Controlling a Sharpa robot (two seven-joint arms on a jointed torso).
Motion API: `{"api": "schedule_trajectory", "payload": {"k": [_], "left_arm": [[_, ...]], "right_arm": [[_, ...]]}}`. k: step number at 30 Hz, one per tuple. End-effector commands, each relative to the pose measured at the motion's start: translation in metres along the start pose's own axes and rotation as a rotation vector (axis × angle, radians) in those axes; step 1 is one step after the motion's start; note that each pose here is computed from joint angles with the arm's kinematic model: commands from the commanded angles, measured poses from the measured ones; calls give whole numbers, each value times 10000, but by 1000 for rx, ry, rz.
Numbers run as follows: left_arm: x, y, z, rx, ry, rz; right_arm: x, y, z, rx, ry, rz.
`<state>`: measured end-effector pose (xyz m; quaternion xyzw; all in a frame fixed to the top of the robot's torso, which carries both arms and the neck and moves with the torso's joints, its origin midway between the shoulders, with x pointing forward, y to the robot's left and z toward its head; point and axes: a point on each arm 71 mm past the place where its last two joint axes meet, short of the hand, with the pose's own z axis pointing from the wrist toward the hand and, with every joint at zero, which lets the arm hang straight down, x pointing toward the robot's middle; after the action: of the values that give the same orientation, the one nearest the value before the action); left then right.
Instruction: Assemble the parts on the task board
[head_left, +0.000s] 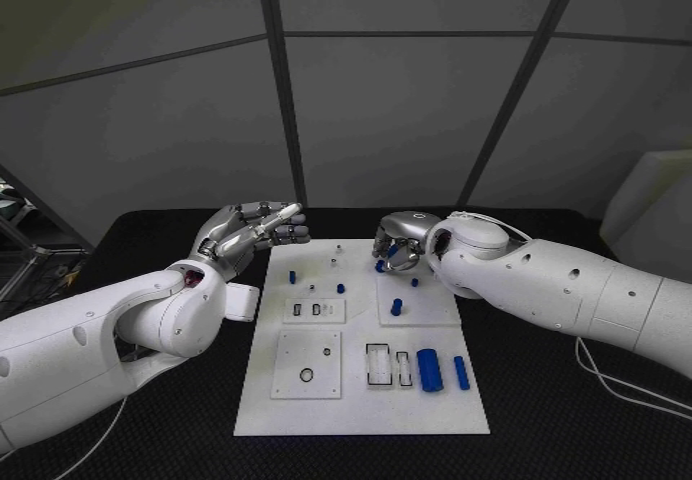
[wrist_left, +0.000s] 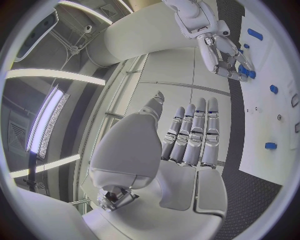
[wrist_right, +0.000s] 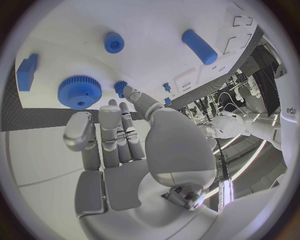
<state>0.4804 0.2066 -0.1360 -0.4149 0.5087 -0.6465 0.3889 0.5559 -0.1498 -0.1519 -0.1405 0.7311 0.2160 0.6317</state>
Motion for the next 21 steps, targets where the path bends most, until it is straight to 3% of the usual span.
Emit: {"api": "schedule_trajectory", "payload": {"k": [1, 21], "left_arm": [[23, -17, 5, 7, 21, -1], [-8, -10, 13, 1, 17, 1]], "right_arm": [[0, -1, 10, 3, 21, -16], [34, 6, 54, 7, 55, -23]]}}
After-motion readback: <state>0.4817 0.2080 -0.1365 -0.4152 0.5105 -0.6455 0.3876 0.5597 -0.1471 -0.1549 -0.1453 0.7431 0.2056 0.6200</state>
